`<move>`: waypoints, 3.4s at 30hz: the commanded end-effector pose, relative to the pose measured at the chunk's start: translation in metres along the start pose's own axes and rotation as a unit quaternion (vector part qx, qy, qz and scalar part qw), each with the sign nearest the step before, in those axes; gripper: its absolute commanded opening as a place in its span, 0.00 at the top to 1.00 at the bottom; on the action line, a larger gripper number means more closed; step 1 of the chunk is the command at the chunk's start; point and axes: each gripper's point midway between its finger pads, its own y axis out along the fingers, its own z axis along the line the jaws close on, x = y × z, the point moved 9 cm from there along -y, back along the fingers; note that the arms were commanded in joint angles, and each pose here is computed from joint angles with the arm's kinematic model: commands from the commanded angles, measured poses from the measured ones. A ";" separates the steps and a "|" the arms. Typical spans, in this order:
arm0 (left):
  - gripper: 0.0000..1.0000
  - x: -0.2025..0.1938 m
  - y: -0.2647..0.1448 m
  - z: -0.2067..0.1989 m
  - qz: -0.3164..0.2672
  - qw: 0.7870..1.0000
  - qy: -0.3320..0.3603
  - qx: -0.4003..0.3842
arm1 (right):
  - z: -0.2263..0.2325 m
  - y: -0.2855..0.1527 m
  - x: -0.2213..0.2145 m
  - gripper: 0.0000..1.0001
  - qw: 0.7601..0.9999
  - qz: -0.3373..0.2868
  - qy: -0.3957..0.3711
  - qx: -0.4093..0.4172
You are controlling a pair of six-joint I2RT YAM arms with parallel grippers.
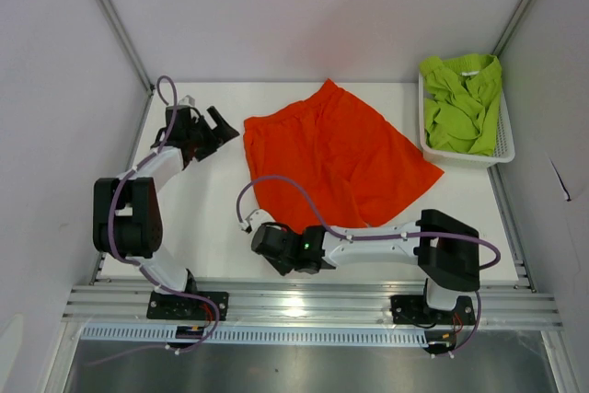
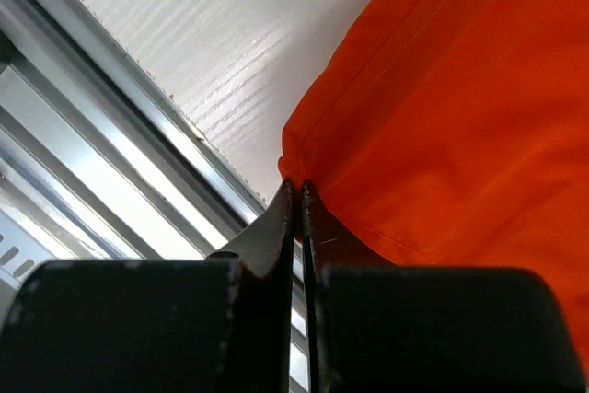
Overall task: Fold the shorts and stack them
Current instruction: Fold the shorts
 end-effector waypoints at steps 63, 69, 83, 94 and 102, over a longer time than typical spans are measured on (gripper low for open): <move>1.00 0.039 0.025 0.029 0.006 0.979 -0.096 0.180 | 0.097 -0.062 -0.002 1.00 0.967 -0.072 -0.128 0.208; 1.00 0.042 -0.019 0.044 -0.008 0.951 -0.162 0.263 | 0.097 -0.083 0.001 1.00 0.965 -0.091 -0.128 0.209; 1.00 0.054 -0.085 0.028 -0.030 0.929 -0.201 0.309 | 0.078 -0.137 0.016 1.00 0.967 -0.131 -0.125 0.177; 1.00 0.081 -0.119 -0.002 -0.097 0.917 -0.252 0.294 | -0.018 -0.183 0.051 1.00 0.976 -0.174 -0.052 0.122; 1.00 0.100 -0.113 -0.019 -0.089 0.907 -0.310 0.272 | -0.098 -0.198 0.064 1.00 0.976 -0.195 0.018 0.090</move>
